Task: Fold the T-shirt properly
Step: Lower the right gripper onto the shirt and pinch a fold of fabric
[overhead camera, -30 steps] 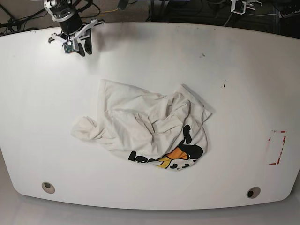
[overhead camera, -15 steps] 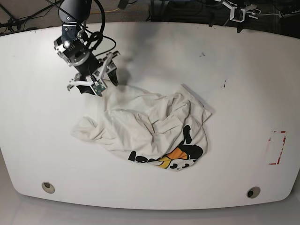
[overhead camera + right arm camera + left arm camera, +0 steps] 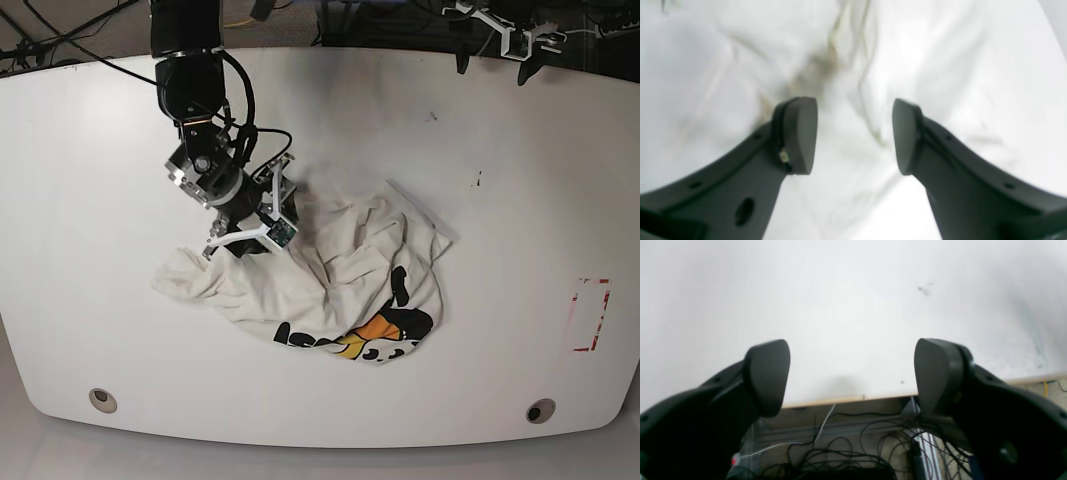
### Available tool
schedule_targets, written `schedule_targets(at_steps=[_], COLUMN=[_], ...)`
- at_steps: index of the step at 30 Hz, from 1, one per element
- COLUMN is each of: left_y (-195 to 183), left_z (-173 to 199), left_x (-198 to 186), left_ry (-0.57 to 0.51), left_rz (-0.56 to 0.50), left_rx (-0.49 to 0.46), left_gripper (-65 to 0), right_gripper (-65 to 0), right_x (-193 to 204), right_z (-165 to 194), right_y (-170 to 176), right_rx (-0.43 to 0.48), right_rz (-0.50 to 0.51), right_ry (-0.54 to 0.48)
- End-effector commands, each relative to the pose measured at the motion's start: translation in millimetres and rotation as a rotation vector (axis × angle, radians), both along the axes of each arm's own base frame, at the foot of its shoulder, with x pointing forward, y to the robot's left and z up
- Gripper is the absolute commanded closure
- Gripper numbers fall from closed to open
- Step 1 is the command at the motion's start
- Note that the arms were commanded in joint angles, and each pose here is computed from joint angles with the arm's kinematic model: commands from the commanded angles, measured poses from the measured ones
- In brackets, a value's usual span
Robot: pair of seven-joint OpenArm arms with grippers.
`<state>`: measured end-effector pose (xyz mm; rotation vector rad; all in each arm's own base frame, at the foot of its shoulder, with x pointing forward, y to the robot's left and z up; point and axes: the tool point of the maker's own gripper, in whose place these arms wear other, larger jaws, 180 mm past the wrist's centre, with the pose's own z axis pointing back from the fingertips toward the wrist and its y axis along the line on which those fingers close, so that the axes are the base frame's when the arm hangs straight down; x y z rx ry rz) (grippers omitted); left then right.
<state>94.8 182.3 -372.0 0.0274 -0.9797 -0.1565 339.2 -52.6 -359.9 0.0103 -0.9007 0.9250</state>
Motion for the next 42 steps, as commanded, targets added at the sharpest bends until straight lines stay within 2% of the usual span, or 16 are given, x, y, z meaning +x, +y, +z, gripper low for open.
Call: schedule_targets(at_steps=[1, 13, 15, 17, 20, 21, 22, 24, 28, 35, 42], left_y=[-0.9, 1.5, 1.3, 1.3, 1.1, 1.3, 1.8, 1.5, -3.0, -39.9, -85.1], left_z=[6.1, 8.0, 9.0, 10.1, 12.5, 13.6, 14.4, 17.3, 18.9, 22.4, 12.3], left_x=[-0.5, 7.0, 10.4, 14.3, 20.7, 24.1, 26.0, 33.3, 38.5, 60.9, 92.8], left_ry=[-0.021, -0.038, -0.047, -0.058, -0.076, -0.085, -0.090, -0.111, -0.126, -0.179, -0.110], left_rz=[-0.007, -0.026, -0.029, -0.029, -0.029, -0.030, -0.034, -0.033, -0.040, -0.100, -0.182], left_rx=[-0.003, 0.009, 0.010, 0.010, 0.010, 0.011, 0.013, 0.013, 0.003, -0.079, -0.136], left_gripper=[-54.7, -54.7, -54.7, -54.7, -54.7, -54.7, -54.7, -54.7, -54.7, -55.3, -55.3], right_gripper=[-34.4, -34.1, -32.3, -27.3, -12.5, -5.2, -1.4, 0.0, 0.0, 0.0, 0.0], right_x=[21.4, 58.8, 61.5, 64.1, 63.9, 63.8, 64.0, 65.0, 69.4, 75.9, 98.7], right_z=[10.7, -8.1, -7.4, -5.7, -7.8, -8.1, -7.5, -2.9, 25.4, 74.5, 157.7], right_y=[1.5, -1.0, 1.0, 2.5, 2.4, 2.3, 2.3, 5.0, 2.9, -3.7, -11.2], right_rx=[0.020, 0.057, 0.078, 0.089, 0.091, 0.089, 0.090, 0.091, 0.064, 0.005, -0.033], right_rz=[0.003, 0.002, 0.009, 0.014, 0.013, 0.013, 0.013, 0.019, 0.014, -0.007, -0.030], right_ry=[-0.040, 0.007, -0.003, -0.011, -0.005, -0.004, -0.006, -0.019, -0.089, -0.201, -0.398])
